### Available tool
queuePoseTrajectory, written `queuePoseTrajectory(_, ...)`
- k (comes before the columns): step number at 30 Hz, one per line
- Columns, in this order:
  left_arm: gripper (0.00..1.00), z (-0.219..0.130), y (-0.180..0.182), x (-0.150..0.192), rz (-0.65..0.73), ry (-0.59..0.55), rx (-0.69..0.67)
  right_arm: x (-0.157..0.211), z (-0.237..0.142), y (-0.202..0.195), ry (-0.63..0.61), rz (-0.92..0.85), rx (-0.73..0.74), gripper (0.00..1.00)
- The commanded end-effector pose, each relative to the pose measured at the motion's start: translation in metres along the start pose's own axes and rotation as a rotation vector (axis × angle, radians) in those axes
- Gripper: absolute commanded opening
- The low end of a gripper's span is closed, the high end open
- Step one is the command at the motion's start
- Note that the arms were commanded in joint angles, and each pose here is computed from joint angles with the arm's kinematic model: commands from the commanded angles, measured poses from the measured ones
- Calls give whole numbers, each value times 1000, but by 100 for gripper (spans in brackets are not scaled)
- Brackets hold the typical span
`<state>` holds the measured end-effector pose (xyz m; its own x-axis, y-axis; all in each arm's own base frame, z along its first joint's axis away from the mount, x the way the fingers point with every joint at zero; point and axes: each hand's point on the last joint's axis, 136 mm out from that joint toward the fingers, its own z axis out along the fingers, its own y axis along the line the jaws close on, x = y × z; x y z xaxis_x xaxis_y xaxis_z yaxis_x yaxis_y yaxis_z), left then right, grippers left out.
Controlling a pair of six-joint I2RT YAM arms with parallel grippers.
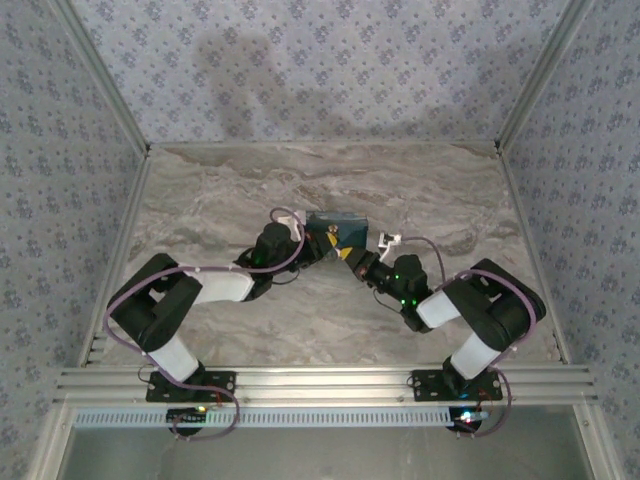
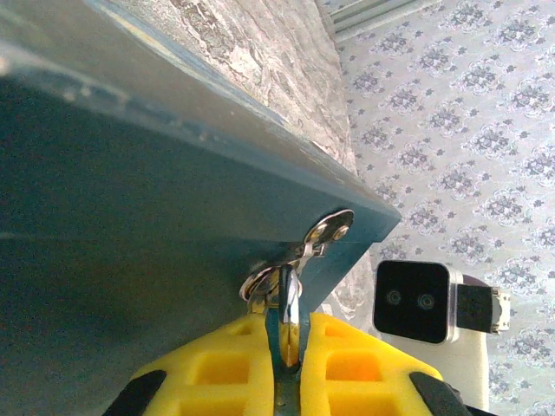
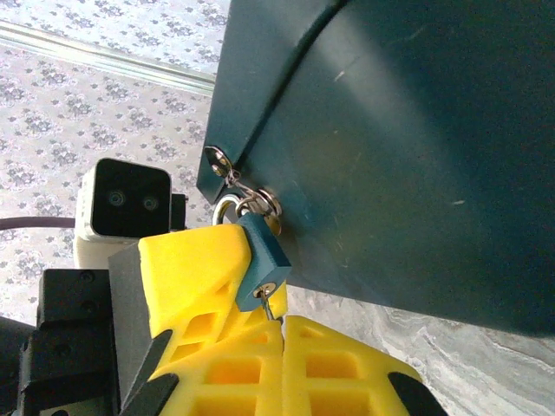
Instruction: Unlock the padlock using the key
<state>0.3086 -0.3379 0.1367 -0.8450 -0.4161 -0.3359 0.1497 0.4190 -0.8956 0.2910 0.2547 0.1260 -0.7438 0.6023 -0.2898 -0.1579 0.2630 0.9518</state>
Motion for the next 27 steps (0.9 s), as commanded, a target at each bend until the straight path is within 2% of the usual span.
queuePoseTrajectory(1, 0, -1, -20, 10, 9, 12, 89, -5, 0, 6, -52, -28, -24, 0)
queuePoseTrajectory(9, 0, -1, -25, 12, -8, -16, 140, 4, 3, -5, -59, -17, 18, 0)
queuePoseTrajectory(27, 0, -2, -41, 13, 3, -36, 213, -7, 3, 10, -127, 132, -20, 0)
